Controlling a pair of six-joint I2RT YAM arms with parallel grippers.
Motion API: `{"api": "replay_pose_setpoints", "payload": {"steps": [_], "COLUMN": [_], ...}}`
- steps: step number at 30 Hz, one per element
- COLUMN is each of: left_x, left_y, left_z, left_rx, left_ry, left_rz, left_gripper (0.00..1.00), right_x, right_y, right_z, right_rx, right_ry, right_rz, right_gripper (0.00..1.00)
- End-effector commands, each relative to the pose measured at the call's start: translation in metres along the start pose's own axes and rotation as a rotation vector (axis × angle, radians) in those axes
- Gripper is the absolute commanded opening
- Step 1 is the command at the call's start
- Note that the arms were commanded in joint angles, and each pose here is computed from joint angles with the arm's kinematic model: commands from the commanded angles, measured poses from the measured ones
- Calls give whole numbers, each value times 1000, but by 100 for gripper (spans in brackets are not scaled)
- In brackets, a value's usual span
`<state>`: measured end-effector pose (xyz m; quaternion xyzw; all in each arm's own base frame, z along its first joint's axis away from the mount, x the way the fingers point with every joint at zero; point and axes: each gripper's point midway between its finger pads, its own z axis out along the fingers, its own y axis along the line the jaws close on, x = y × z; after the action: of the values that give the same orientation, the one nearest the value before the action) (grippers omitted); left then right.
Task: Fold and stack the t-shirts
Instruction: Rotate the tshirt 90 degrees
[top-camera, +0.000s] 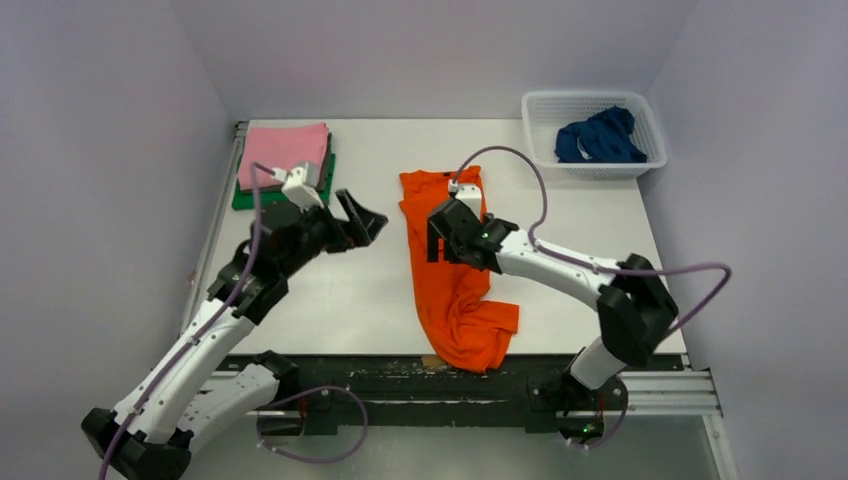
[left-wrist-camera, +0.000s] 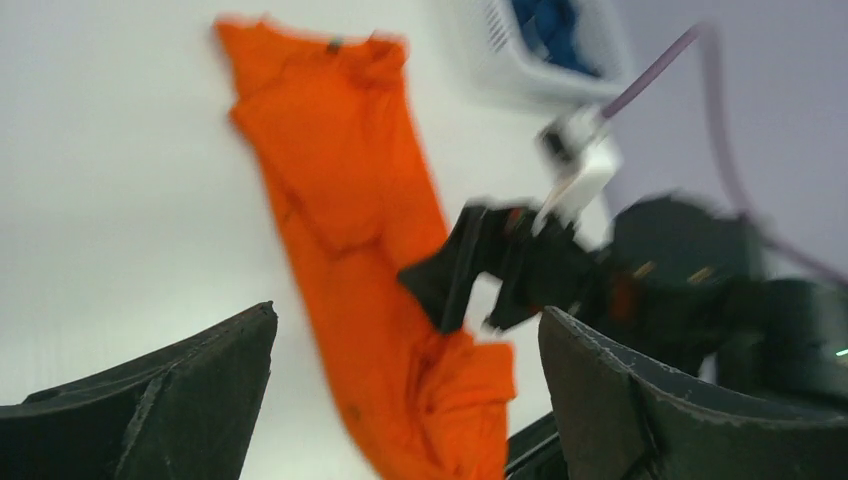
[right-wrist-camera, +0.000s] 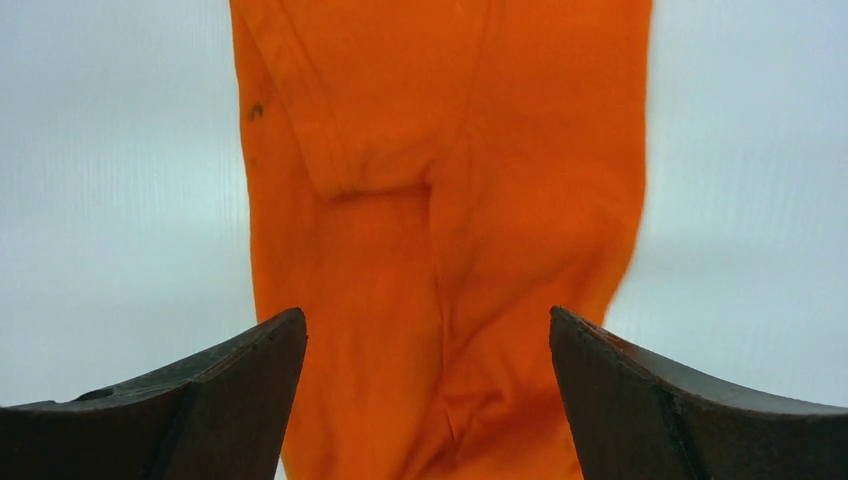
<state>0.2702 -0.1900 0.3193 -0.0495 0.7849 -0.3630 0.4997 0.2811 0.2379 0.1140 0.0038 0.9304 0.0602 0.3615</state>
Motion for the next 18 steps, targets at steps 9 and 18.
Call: {"api": "replay_pose_setpoints", "payload": {"steps": [9, 18], "left_x": [199, 202], "left_y": [131, 148], "left_z": [-32, -41], "left_rx": [-349, -415], "left_ry": [380, 382], "left_rz": [-79, -44], "left_gripper": [100, 100], "right_x": [-21, -26], "right_y": [19, 2], "right_z": [137, 210], "right_rx": [64, 189], "right_ry": [147, 216], "right_rz": [-30, 96], "right_gripper": [85, 84]}}
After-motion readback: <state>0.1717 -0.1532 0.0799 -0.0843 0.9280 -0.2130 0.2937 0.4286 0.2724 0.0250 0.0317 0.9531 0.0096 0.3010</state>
